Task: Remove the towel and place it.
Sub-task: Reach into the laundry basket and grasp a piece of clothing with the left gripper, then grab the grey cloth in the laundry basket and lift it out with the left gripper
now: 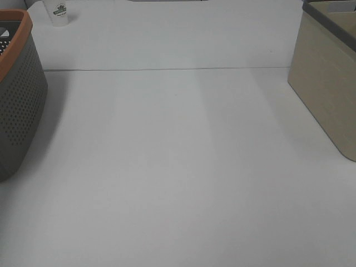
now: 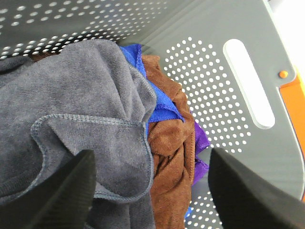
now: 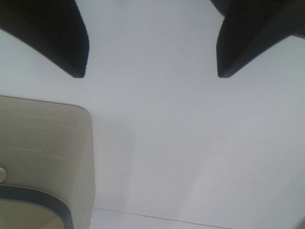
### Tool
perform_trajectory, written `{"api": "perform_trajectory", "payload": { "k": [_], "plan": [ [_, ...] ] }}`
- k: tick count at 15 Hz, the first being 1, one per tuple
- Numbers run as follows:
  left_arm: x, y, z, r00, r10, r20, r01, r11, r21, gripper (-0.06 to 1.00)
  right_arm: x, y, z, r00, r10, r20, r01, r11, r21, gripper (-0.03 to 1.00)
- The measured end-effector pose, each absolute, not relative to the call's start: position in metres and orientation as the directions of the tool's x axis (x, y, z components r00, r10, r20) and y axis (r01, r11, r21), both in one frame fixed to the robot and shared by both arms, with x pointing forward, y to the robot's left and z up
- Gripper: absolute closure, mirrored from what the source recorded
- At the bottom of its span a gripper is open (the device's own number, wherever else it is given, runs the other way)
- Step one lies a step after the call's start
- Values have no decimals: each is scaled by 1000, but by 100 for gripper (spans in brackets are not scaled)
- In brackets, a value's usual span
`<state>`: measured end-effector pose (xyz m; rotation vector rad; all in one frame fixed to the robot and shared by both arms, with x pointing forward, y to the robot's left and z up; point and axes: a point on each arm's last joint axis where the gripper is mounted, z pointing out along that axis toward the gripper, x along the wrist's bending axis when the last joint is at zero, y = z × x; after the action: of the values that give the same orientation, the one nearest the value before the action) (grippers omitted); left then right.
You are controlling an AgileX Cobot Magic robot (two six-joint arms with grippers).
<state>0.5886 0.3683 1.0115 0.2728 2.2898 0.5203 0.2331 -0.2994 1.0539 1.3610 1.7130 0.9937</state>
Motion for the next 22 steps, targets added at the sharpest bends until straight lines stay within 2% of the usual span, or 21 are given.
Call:
{"api": "perform_trajectory", "payload": {
  "k": [9,15,22],
  "plan": [
    [604,371,1005,-696,317,-645,18,905,426,31,233,-299,1054,-181,981,-72,424,144,894,23],
    [617,374,975,-752,207,-625,-39,933,357,31,233,-299,1054,-181,981,-72,424,144,894,23],
    [631,376,960,-767,200,-609,-34,936,350,36,233,-299,1054,-181,981,-71,424,143,894,23]
  ]
}}
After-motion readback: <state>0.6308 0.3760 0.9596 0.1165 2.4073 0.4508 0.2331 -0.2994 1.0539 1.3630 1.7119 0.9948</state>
